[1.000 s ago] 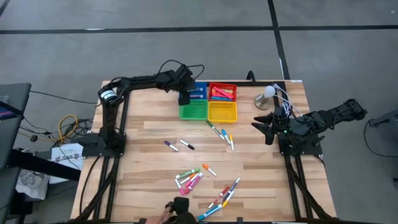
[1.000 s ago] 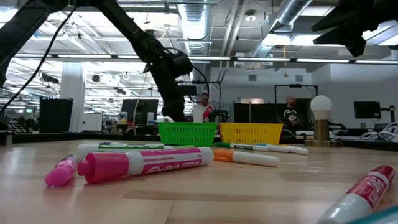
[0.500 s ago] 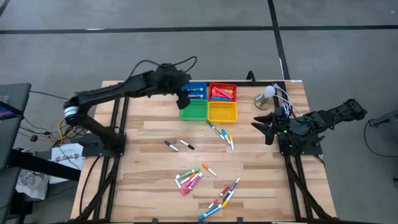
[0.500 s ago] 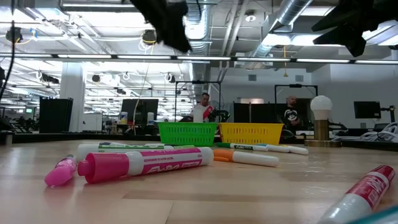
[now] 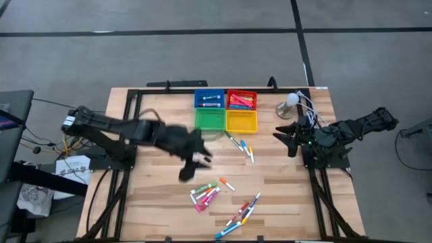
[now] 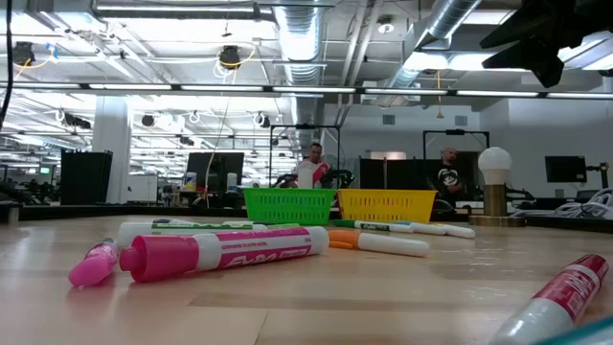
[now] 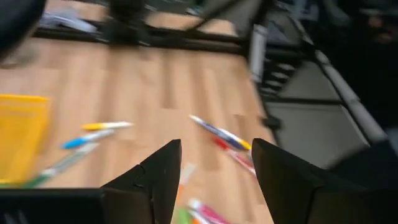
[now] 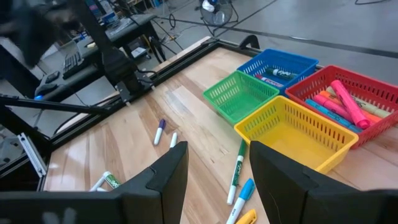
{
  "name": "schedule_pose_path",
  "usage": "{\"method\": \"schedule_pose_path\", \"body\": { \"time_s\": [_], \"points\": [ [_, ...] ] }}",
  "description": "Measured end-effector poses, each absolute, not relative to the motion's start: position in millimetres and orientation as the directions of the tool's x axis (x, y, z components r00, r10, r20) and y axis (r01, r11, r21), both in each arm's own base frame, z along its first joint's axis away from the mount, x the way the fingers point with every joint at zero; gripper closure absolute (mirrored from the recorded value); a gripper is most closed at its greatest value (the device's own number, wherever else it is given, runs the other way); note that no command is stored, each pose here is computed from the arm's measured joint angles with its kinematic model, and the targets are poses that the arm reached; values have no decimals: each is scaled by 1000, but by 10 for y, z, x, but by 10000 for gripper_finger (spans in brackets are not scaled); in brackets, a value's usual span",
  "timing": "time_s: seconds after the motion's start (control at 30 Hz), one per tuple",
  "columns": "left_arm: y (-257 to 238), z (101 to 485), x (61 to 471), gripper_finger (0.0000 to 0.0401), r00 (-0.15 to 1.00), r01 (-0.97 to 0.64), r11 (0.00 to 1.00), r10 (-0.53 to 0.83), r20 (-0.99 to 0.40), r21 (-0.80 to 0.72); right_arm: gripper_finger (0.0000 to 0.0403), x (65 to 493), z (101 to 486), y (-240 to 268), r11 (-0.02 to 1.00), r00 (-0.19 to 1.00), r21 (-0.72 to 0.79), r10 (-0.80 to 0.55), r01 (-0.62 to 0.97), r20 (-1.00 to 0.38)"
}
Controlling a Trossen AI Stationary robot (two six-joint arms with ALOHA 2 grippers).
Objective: Pick & Place Markers
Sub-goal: Put the pink highlighter in the blue bin
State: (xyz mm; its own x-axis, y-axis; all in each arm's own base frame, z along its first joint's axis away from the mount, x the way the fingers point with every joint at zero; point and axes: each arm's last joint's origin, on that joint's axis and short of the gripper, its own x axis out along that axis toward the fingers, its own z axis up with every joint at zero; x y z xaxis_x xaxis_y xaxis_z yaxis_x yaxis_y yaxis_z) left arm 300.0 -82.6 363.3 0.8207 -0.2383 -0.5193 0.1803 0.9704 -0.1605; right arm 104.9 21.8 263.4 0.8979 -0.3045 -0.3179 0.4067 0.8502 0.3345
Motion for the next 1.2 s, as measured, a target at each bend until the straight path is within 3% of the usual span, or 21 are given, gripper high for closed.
{"method": "schedule_pose_path", "body": {
  "time_s": [0.1, 0.3, 0.63, 0.87, 1.2],
  "points": [
    [-1113, 3593, 2978, 205, 811, 200, 958, -278, -515, -204, 241, 1049, 2634, 218, 850, 898, 335, -304, 407, -318],
    [-1534, 3454, 3045, 206, 858, 47, 951, -196, -475, -307, 241, 1049, 2634, 218, 850, 898, 335, -304, 407, -318],
    [-2033, 2878, 3395, 206, 830, 0, 879, -266, -490, -478, 241, 1049, 2634, 218, 850, 898, 334, -304, 407, -318],
    [-2185, 2477, 3509, 206, 777, -162, 798, -260, -573, -581, 241, 1048, 2634, 218, 850, 898, 335, -304, 407, -318],
    [-2164, 1946, 3672, 206, 689, -344, 753, -203, -695, -561, 241, 1049, 2633, 219, 850, 898, 334, -304, 407, -318]
  ]
}}
